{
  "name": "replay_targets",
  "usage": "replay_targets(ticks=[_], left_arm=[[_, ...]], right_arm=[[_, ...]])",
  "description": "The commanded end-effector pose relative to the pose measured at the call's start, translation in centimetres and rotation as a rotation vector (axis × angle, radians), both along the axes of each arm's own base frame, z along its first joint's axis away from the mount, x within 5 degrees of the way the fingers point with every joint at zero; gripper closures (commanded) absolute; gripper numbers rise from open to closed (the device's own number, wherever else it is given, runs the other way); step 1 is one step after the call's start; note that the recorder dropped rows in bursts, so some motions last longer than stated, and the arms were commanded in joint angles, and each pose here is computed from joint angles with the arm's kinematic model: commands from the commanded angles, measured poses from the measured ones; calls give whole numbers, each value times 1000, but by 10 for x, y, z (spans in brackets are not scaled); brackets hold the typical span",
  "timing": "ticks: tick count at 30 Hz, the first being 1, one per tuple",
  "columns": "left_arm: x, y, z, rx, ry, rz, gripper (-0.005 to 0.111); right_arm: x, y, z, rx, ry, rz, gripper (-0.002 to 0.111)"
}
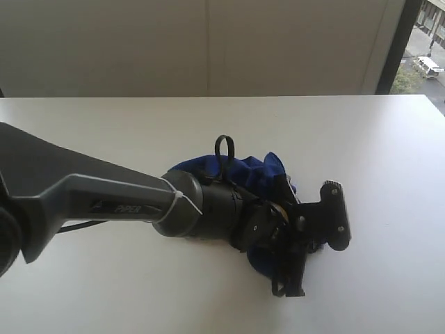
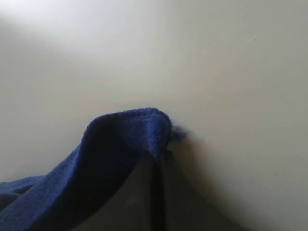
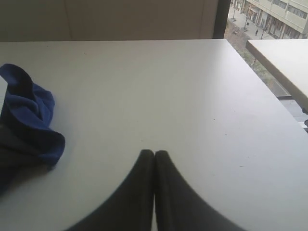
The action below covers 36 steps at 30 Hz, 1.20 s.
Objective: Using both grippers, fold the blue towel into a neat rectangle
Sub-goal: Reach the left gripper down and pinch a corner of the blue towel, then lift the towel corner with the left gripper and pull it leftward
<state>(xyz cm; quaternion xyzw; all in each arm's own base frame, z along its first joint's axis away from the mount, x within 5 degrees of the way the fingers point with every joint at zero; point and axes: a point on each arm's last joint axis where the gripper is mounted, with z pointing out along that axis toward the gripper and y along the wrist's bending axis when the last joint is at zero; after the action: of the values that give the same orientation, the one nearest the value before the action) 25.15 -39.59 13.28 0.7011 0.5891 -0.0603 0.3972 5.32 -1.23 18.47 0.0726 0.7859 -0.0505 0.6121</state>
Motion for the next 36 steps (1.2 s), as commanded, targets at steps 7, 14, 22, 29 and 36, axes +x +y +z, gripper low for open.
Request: replay_targets(ticks=[7, 14, 22, 29, 36], left_arm=[[-35, 35, 143, -43, -9, -92, 107], [-42, 134, 212, 143, 191, 162, 107], [-38, 211, 253, 241, 101, 422, 107], [-47, 240, 274, 213, 50, 486, 107], [-54, 258, 281, 282, 11, 552, 107]], right_arm=[[0, 0, -1, -13, -1, 5, 108], [0, 0, -1, -13, -1, 5, 108], [0, 0, -1, -13, -1, 5, 108], [0, 0, -1, -13, -1, 5, 108], [0, 0, -1, -15, 1, 4, 108]])
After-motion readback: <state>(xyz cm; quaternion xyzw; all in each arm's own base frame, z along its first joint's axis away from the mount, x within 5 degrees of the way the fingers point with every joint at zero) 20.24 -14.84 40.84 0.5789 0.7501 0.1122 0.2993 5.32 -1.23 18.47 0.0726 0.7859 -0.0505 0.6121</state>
